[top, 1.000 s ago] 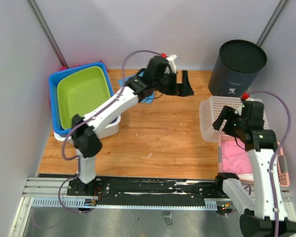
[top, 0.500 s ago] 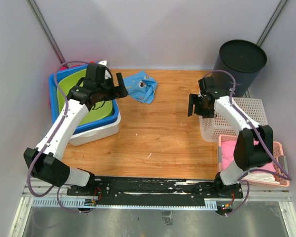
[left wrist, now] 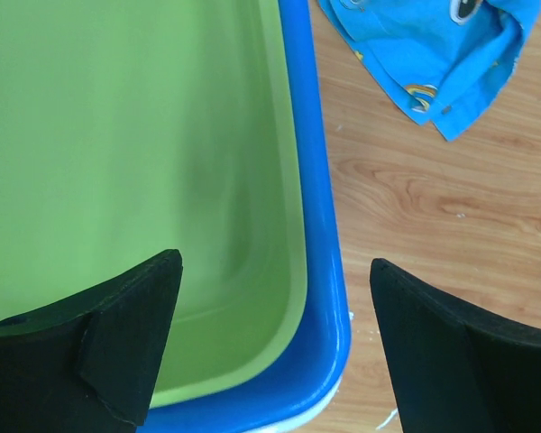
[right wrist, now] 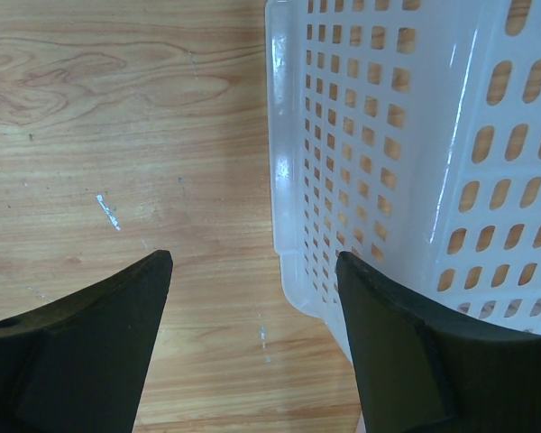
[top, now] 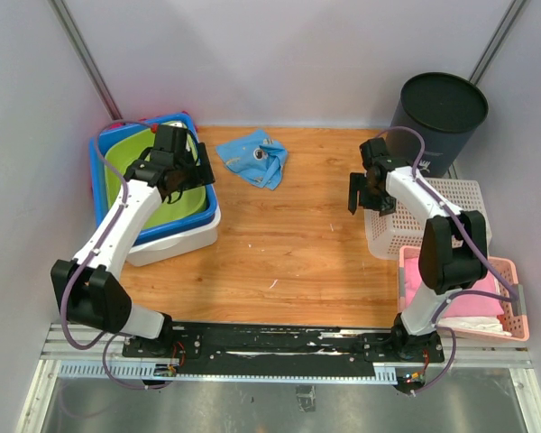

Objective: Turn the large container upside down

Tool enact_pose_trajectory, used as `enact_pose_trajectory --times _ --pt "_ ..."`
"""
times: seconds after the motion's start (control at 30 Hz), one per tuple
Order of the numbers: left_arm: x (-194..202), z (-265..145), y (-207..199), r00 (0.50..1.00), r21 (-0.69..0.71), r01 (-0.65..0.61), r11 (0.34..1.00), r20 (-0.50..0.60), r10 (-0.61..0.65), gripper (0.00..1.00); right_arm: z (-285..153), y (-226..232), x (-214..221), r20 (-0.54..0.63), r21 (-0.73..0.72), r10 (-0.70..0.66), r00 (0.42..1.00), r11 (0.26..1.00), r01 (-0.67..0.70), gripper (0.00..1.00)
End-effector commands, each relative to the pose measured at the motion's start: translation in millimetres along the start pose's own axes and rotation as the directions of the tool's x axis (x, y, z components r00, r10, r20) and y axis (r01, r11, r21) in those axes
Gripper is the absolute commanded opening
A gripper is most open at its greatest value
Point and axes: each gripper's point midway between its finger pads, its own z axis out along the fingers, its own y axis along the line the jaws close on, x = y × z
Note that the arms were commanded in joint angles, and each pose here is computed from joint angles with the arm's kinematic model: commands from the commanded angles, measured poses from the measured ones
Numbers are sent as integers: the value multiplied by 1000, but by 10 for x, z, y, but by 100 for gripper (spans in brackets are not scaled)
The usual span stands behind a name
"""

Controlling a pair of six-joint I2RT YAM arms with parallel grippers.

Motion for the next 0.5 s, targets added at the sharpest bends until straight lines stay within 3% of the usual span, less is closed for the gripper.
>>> enact_pose_trajectory --times 0.0,0.3,0.47 --pt "-186 202 105 998 -56 12 998 57 -9 88 -144 -55 -45 23 7 12 1000 1000 -12 75" --pt "-118 493 107 999 -20 43 999 2 -43 73 -115 -268 14 -9 123 -9 1000 992 10 76" --pt "-108 504 101 999 -15 43 999 -1 -43 68 -201 -232 -6 6 95 -4 1000 995 3 75"
